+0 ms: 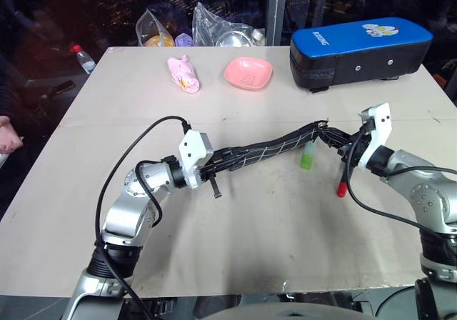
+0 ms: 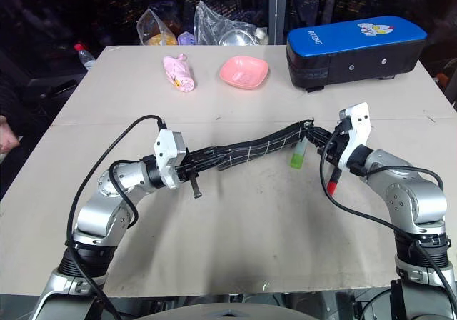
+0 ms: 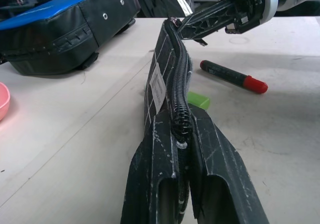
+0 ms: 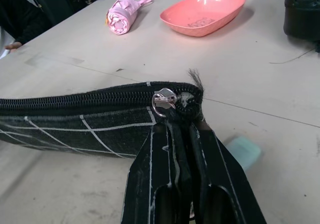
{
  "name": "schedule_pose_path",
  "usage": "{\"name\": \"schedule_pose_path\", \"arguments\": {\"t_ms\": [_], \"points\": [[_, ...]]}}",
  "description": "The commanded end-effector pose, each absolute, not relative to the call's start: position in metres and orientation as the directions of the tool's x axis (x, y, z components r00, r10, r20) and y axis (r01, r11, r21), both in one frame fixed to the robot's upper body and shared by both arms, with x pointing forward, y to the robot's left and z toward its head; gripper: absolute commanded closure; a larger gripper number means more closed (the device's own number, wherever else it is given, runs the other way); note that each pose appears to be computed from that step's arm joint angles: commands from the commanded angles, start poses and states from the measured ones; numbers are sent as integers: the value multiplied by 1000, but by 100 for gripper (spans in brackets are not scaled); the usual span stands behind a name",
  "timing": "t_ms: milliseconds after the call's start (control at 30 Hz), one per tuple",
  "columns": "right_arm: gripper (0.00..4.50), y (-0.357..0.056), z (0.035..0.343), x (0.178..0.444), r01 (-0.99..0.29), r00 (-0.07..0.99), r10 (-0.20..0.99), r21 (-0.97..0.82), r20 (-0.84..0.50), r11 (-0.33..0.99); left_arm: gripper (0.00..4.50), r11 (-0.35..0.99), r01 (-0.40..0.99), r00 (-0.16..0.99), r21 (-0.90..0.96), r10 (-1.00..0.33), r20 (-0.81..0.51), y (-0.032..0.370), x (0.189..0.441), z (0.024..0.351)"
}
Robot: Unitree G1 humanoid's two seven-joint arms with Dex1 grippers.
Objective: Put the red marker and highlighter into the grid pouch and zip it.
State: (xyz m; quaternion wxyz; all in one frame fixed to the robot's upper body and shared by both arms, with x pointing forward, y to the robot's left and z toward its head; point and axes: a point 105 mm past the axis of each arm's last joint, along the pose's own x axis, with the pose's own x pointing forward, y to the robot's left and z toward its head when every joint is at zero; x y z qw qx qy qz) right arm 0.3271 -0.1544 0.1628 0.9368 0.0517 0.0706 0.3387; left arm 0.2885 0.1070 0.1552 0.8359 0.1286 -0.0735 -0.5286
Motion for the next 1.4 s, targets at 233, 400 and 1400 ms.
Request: {"name": "schedule_pose_path", "arguments": {"t_ms": [233, 400, 1400], "points": [[450, -143, 172, 319, -684, 721, 687, 71, -92, 726, 443, 377, 854, 404, 358, -915, -1, 101, 286, 163], [450, -140, 170, 310, -725, 675, 725, 59, -137, 687, 443, 389, 842, 421, 374, -907, -5, 100, 289, 160], [450, -169, 212, 324, -601, 758, 651, 336, -49, 725, 443, 604, 458, 626, 652, -740, 245, 107, 312, 195]]}}
